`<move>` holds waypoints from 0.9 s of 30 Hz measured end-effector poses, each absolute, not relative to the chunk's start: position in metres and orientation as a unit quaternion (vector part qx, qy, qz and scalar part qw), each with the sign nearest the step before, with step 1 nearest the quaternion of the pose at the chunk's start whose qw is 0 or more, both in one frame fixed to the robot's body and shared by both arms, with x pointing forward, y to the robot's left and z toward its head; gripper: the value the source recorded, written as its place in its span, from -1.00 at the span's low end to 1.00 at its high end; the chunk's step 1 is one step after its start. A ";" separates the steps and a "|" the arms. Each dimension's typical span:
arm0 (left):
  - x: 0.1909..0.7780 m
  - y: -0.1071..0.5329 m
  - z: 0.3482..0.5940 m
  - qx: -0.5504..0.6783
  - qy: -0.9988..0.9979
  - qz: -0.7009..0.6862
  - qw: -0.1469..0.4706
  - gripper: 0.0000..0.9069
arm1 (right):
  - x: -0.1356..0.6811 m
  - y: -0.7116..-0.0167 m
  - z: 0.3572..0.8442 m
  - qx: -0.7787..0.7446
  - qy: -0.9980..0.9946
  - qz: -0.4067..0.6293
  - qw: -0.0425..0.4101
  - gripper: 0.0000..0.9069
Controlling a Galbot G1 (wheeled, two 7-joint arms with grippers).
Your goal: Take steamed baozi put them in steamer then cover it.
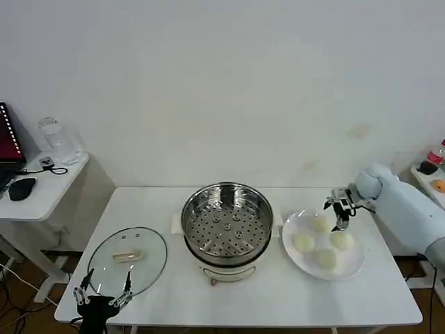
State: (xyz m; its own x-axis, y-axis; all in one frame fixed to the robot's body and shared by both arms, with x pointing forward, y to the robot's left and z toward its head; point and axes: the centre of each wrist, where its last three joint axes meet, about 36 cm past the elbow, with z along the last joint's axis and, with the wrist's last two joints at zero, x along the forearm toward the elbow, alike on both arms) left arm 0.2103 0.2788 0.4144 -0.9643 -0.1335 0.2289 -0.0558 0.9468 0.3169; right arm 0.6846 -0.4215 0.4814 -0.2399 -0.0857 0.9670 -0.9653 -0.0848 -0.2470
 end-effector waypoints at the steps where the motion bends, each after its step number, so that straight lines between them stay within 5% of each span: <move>1: 0.210 0.279 0.415 0.049 -0.979 -0.156 0.124 1.00 | 0.685 -0.421 0.479 0.476 -0.552 0.560 0.393 1.00; 8: 0.210 0.281 0.415 0.050 -0.978 -0.159 0.125 1.00 | 0.691 -0.416 0.467 0.469 -0.557 0.557 0.399 1.00; 19: 0.210 0.283 0.413 0.053 -0.978 -0.158 0.125 1.00 | 0.699 -0.407 0.455 0.460 -0.561 0.557 0.405 0.47; 27: 0.210 0.282 0.413 0.053 -0.978 -0.157 0.125 1.00 | 0.703 -0.406 0.455 0.457 -0.561 0.558 0.407 0.47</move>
State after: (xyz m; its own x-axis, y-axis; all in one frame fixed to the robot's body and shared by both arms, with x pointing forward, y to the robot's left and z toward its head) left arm 0.2103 0.2824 0.4125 -0.9631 -0.1432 0.2280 -0.0643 0.9448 0.3213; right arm 0.7027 -0.4055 0.4554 -0.2523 -0.0591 0.9658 -0.9662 -0.0395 -0.2548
